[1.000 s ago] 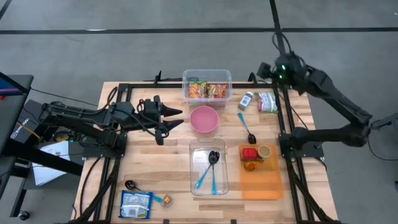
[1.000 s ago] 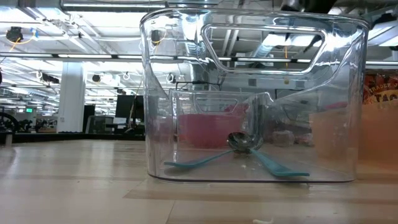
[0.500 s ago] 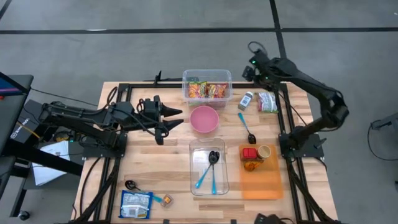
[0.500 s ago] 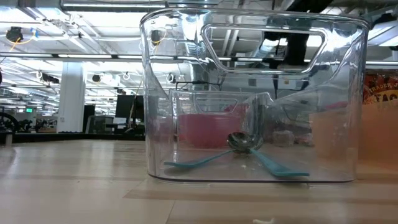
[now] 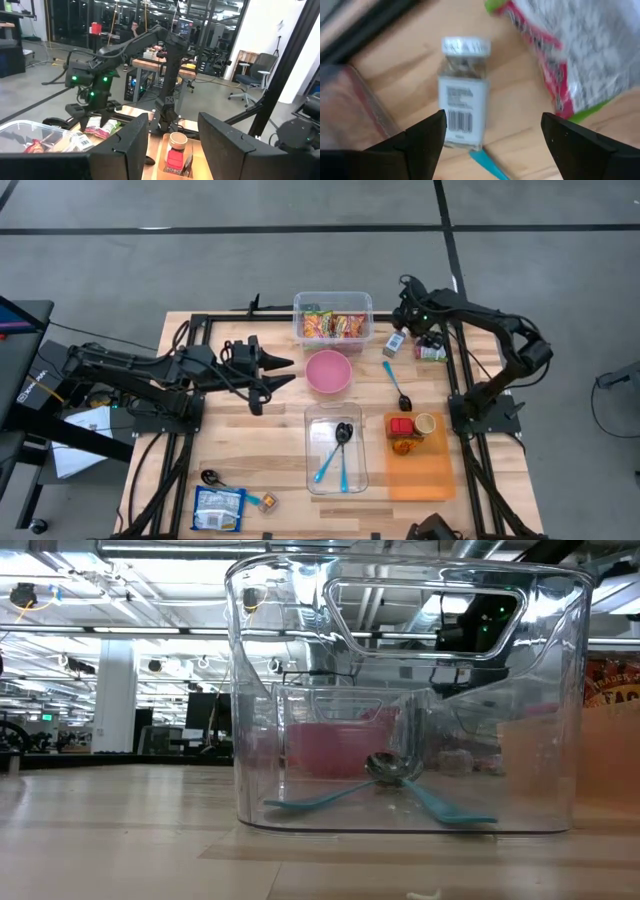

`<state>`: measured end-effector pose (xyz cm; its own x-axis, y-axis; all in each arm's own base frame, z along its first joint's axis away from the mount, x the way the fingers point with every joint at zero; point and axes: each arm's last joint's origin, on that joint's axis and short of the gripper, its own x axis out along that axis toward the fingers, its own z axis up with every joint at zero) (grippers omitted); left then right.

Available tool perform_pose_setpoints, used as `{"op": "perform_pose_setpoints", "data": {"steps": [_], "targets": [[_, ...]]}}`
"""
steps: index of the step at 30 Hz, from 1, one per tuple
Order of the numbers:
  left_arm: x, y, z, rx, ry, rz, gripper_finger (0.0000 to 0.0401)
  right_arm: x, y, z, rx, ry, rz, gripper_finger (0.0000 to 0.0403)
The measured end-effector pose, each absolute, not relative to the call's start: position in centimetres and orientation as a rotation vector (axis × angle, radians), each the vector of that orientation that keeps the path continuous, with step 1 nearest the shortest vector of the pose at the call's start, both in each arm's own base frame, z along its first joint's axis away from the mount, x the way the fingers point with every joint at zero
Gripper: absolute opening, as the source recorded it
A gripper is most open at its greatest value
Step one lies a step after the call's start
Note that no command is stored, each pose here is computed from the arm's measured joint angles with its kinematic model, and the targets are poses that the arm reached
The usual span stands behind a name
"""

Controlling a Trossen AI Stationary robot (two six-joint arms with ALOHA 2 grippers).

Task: Pick & Place Food Item
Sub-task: Put the white seasoning bottle into the orange bin

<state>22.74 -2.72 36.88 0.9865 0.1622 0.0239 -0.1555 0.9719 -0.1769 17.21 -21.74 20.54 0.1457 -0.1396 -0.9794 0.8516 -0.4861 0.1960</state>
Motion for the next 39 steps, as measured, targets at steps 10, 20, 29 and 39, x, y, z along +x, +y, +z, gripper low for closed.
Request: {"op": "perform_pose_setpoints", "data": {"steps": [10,20,29,39], "targets": [[22.7,-2.7,36.9,-0.193,-0.039,0.160,0.0163,19.0,-20.6,18.6,1.697,0.539,-1.449,0.0318],[22.8,-2.7,36.9,-0.197,-0.039,0.162,0.0159,19.8,-19.2,17.2,1.711,0.516,-1.435,0.0317],[22.7,-2.7,36.9,-0.216,-0.040,0.161,0.0158,19.7,-18.7,15.3,1.720,0.553,-1.458,0.0317],[22.7,-2.7,36.8,-0.221,-0.032,0.161,0.0158,19.6,-18.5,14.9,1.656,0.612,-1.463,0.0317]]}}
